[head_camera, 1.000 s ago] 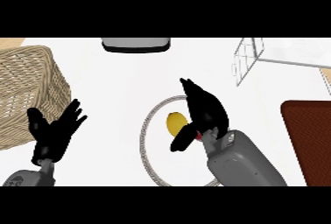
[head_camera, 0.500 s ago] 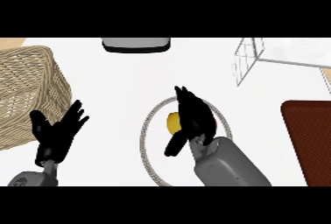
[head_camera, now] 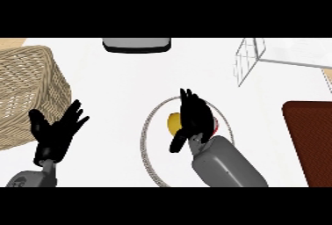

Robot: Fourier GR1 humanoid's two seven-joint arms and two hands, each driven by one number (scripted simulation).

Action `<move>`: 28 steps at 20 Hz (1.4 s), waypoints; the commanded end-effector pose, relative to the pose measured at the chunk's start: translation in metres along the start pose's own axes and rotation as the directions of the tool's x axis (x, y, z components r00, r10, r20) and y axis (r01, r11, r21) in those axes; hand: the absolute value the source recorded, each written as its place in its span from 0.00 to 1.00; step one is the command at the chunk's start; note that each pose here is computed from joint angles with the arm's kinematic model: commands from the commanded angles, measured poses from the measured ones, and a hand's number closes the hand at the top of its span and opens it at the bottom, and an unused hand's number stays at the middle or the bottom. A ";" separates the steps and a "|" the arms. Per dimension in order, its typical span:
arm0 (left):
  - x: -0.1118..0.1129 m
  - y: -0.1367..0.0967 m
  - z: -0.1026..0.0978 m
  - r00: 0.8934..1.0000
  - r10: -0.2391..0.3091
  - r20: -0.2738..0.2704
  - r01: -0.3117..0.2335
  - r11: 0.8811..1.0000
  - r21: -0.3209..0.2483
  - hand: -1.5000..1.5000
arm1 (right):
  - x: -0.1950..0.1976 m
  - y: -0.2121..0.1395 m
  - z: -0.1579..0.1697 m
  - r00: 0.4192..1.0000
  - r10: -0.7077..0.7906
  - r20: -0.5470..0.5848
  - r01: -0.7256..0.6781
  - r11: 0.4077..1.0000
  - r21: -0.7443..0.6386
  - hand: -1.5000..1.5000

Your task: Pick the lemon from the placemat and place it in the tiered shelf

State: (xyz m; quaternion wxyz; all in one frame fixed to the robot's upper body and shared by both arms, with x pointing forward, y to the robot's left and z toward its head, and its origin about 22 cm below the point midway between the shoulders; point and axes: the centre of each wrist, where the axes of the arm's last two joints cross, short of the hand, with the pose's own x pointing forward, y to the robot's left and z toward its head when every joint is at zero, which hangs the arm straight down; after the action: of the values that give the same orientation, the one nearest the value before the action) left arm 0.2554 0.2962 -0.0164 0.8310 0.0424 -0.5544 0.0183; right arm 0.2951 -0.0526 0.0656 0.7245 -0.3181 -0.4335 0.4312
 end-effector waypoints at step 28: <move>-0.007 0.005 0.005 0.998 -0.015 -0.066 0.016 1.000 0.010 0.50 | -0.020 0.027 -0.021 0.964 -0.005 0.267 -0.009 0.999 0.051 1.00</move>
State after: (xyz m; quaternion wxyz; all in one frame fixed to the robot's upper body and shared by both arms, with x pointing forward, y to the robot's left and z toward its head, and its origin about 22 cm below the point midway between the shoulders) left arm 0.2529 0.2925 -0.0152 0.8326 0.0433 -0.5519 0.0179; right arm 0.3030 -0.0390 0.0247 0.6634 -0.2469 -0.5012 0.4976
